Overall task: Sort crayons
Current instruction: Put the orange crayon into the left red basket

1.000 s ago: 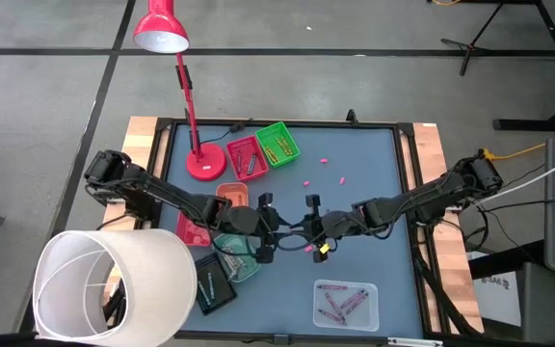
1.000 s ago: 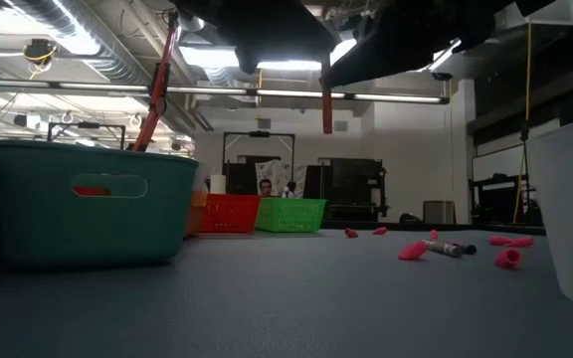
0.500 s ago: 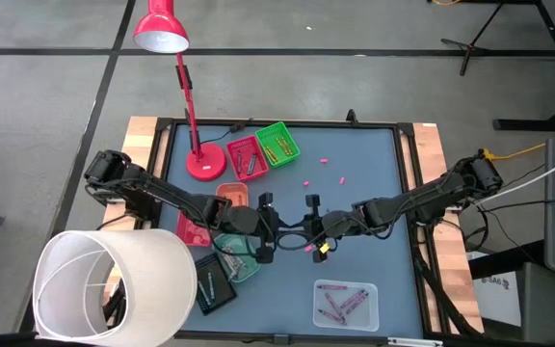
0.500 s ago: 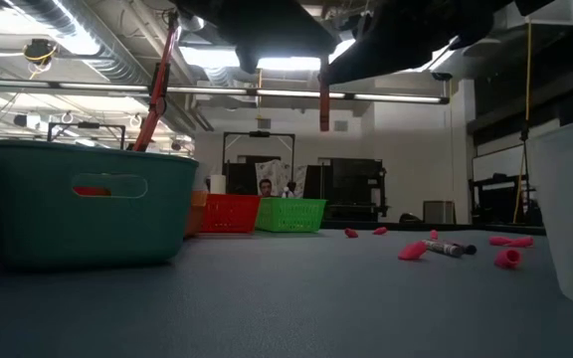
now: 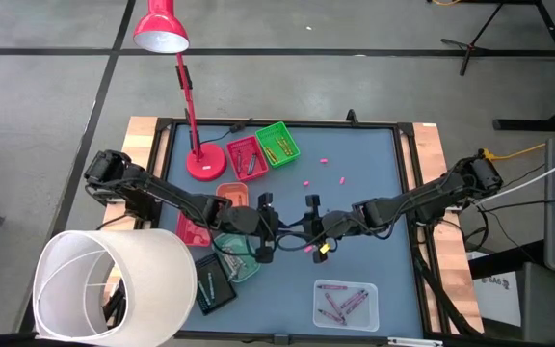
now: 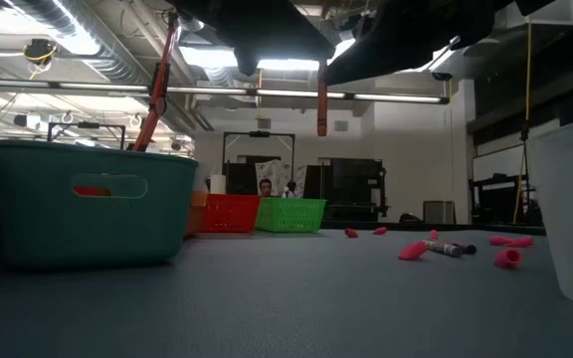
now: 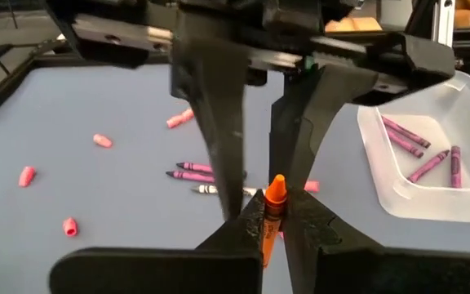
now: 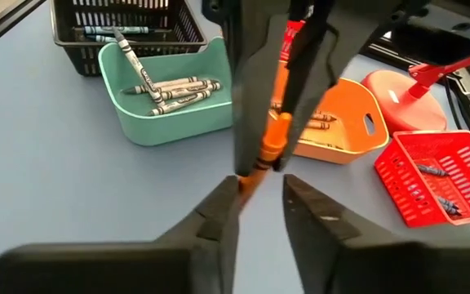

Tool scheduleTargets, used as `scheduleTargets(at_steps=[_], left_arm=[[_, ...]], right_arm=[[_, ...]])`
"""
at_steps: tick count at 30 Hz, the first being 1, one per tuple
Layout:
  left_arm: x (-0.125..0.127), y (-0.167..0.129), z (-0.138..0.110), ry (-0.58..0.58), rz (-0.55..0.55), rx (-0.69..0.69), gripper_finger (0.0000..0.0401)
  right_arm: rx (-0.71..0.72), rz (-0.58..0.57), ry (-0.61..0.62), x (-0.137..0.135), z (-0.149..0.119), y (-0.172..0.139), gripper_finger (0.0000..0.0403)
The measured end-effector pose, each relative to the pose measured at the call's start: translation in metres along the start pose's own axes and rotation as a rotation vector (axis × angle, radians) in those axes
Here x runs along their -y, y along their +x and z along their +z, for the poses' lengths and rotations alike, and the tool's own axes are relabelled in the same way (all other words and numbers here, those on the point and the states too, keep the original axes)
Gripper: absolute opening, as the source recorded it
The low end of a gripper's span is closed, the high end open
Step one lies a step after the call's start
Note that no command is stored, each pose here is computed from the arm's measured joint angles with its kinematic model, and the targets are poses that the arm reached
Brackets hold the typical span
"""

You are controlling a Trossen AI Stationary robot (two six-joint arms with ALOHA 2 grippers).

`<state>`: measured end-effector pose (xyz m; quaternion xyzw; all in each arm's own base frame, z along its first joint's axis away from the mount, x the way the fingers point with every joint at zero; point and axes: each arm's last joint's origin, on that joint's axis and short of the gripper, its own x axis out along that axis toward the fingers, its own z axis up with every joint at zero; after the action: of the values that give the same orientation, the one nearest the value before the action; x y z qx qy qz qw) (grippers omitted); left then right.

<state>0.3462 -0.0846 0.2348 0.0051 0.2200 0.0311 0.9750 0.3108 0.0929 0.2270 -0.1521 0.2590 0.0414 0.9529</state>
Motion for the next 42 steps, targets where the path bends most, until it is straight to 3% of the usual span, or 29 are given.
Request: scheduleTargets(at_steps=[9,19,26,34,42], left_arm=[[-0.008,-0.029,0.004,-0.095,0.005,-0.112,0.0011],[-0.027,-0.087,-0.002,-0.246,0.084,-0.369,0.0011],[-0.038,-0.118,-0.017,-0.357,0.201,-0.567,0.0012],[-0.046,-0.137,-0.037,-0.445,0.387,-0.816,0.0012],[-0.048,-0.136,-0.058,-0.5,0.465,-0.865,0.0012]], right_arm=[[-0.05,0.007,-0.014,-0.001,-0.005,0.0,0.0161],[-0.131,0.02,-0.037,-0.002,-0.013,-0.001,0.0162],[-0.135,0.021,-0.038,-0.002,-0.013,-0.001,0.0162],[-0.197,0.03,-0.055,-0.002,-0.019,-0.002,0.0162],[-0.345,0.054,-0.097,-0.003,-0.034,-0.006,0.0162]])
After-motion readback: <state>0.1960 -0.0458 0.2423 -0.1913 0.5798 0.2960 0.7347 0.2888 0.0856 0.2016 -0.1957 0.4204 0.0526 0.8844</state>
